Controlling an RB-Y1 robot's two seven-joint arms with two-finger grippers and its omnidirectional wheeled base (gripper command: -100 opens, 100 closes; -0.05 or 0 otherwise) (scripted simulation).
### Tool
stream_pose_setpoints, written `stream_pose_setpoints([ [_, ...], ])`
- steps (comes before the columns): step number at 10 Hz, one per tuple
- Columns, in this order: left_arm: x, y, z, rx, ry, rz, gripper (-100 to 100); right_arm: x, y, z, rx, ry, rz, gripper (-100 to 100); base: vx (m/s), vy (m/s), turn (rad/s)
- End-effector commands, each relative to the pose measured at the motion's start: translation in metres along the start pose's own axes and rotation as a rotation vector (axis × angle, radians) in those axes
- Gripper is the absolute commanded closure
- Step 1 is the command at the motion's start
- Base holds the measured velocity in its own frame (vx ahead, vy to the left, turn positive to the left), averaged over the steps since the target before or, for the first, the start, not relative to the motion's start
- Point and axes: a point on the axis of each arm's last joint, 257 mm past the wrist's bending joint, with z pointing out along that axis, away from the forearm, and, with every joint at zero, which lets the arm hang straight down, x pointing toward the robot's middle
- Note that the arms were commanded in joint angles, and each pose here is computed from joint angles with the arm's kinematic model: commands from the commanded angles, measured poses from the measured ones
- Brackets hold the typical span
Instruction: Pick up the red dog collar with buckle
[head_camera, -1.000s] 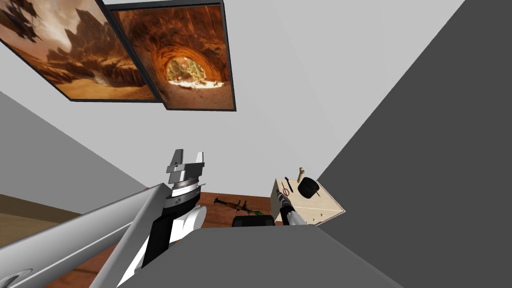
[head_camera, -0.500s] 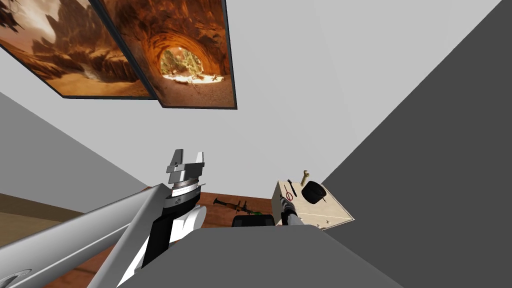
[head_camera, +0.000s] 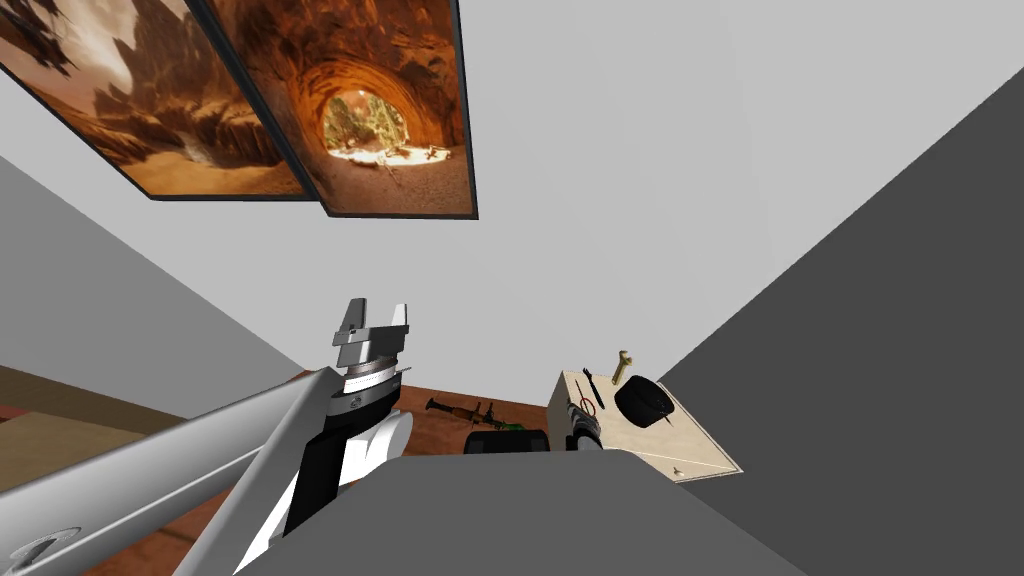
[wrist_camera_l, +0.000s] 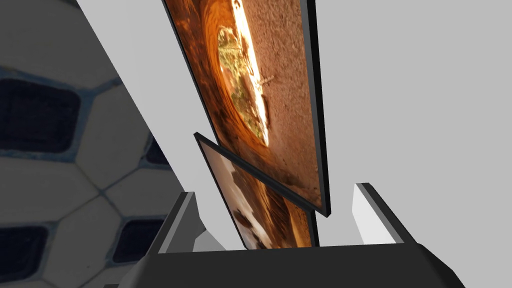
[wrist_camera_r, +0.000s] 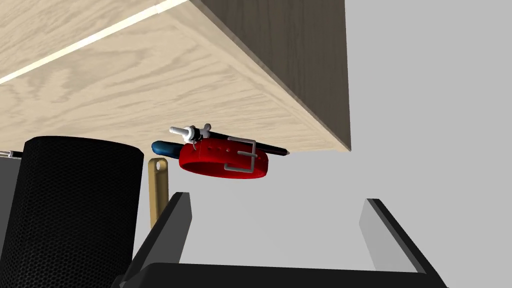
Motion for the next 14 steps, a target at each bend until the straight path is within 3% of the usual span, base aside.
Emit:
stream_pose_setpoints([
  [1, 0.000, 0.000, 0.000, 0.000, 0.000, 0.000, 0, 0.005, -0.015, -0.002, 0.040, -0.010, -0.045, -100, 0.087, -0.017, 0.073],
  [7, 0.000, 0.000, 0.000, 0.000, 0.000, 0.000, 0, 0.038, -0.081, -0.014, 0.189, -0.023, -0.266, -100, 0.059, -0.044, 0.095],
  [9, 0.000, 0.000, 0.000, 0.000, 0.000, 0.000, 0, 0.042, -0.083, -0.014, 0.188, -0.019, -0.263, -100, 0.015, -0.053, 0.039],
  [10, 0.000, 0.000, 0.000, 0.000, 0.000, 0.000, 0, 0.042, -0.083, -0.015, 0.189, -0.019, -0.267, 0, 0.000, -0.006, 0.000],
  [11, 0.000, 0.000, 0.000, 0.000, 0.000, 0.000, 0, 0.049, -0.086, -0.017, 0.197, -0.017, -0.261, -100, 0.017, -0.028, 0.067],
  [14, 0.000, 0.000, 0.000, 0.000, 0.000, 0.000, 0, 0.057, -0.089, -0.019, 0.206, -0.016, -0.254, -100, 0.012, -0.011, 0.024],
])
